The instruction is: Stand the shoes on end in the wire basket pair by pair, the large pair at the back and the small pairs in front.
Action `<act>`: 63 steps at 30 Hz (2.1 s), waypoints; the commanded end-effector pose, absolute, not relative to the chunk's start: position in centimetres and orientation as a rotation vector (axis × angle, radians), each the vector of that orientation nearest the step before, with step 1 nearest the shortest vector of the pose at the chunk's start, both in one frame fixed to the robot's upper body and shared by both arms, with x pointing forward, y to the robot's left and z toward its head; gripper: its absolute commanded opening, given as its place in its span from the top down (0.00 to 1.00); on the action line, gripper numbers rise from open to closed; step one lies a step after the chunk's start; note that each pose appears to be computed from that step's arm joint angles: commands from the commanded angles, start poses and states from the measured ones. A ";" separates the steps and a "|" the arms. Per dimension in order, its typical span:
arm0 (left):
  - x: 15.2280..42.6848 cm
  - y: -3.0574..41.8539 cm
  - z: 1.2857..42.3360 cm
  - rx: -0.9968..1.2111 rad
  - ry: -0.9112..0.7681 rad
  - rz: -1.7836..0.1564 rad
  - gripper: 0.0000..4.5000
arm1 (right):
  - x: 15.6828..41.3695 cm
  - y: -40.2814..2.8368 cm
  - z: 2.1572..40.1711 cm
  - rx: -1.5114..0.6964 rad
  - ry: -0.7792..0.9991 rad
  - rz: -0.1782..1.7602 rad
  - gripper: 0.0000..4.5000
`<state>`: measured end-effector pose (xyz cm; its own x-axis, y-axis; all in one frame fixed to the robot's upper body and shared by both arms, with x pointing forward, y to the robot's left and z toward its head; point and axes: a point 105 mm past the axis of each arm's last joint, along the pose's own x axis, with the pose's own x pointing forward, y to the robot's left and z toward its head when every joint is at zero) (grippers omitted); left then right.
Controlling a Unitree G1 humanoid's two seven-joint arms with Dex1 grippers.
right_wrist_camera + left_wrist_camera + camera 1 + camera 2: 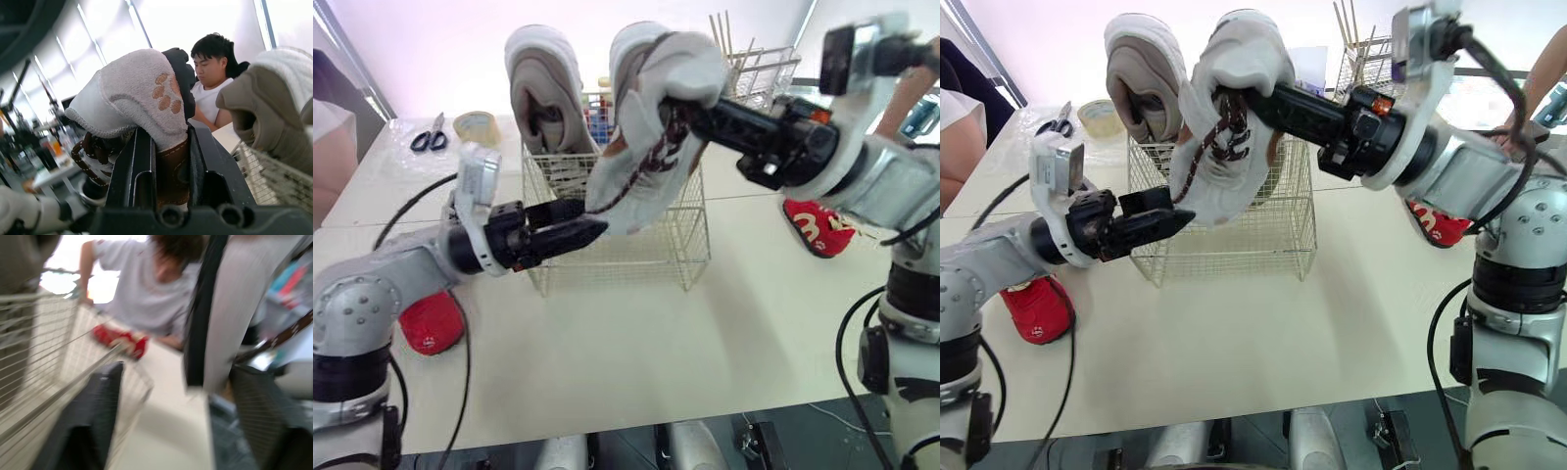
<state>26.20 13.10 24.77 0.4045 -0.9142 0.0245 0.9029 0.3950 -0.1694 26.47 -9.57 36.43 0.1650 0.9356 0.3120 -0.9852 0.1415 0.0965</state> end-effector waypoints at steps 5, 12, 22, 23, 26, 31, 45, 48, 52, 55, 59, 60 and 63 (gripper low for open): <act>23.1 14.9 26.8 -0.026 0.044 -1.140 0.12 | 30.1 -13.0 38.8 -0.097 -0.413 1.371 0.93; 21.2 14.6 27.0 0.093 0.077 -1.097 0.12 | 34.3 -13.0 35.5 -0.237 -0.333 1.392 0.93; 20.8 15.0 26.9 0.008 0.070 -1.038 0.12 | 36.0 -11.6 31.7 -0.223 -0.245 1.475 0.93; 20.8 15.1 26.9 0.003 0.067 -1.033 0.12 | 36.0 -11.5 31.3 -0.226 -0.236 1.482 0.93; 21.0 15.2 26.8 0.002 0.074 -1.020 0.11 | 36.1 -11.4 30.8 -0.229 -0.232 1.480 0.82; 21.1 15.3 27.0 -0.027 0.062 -1.019 0.11 | 36.2 -12.2 29.9 -0.238 -0.201 1.434 0.28; 22.2 16.2 27.4 -0.044 0.078 -1.022 0.11 | 33.1 -16.0 31.6 -0.312 -0.169 1.259 0.02; 23.0 17.6 28.8 -0.087 0.042 -0.968 0.05 | 32.5 -17.4 34.2 -0.335 -0.229 1.179 0.01; 26.2 24.0 32.0 -0.078 -0.045 -0.646 0.05 | 30.2 -16.3 39.1 -0.289 -0.354 1.213 0.01; 28.6 31.0 31.5 0.019 -0.005 -0.298 0.05 | 26.3 -12.1 39.4 -0.252 -0.356 1.489 0.01; 30.1 36.0 28.1 0.095 0.142 -0.149 0.05 | 23.1 -8.3 36.1 -0.243 -0.235 1.751 0.01; 30.5 37.1 27.1 0.080 0.173 -0.136 0.05 | 22.6 -7.5 34.9 -0.244 -0.193 1.794 0.01; 31.7 38.8 25.3 -0.058 0.167 -0.187 0.05 | 22.2 -6.4 32.0 -0.281 -0.093 1.843 0.01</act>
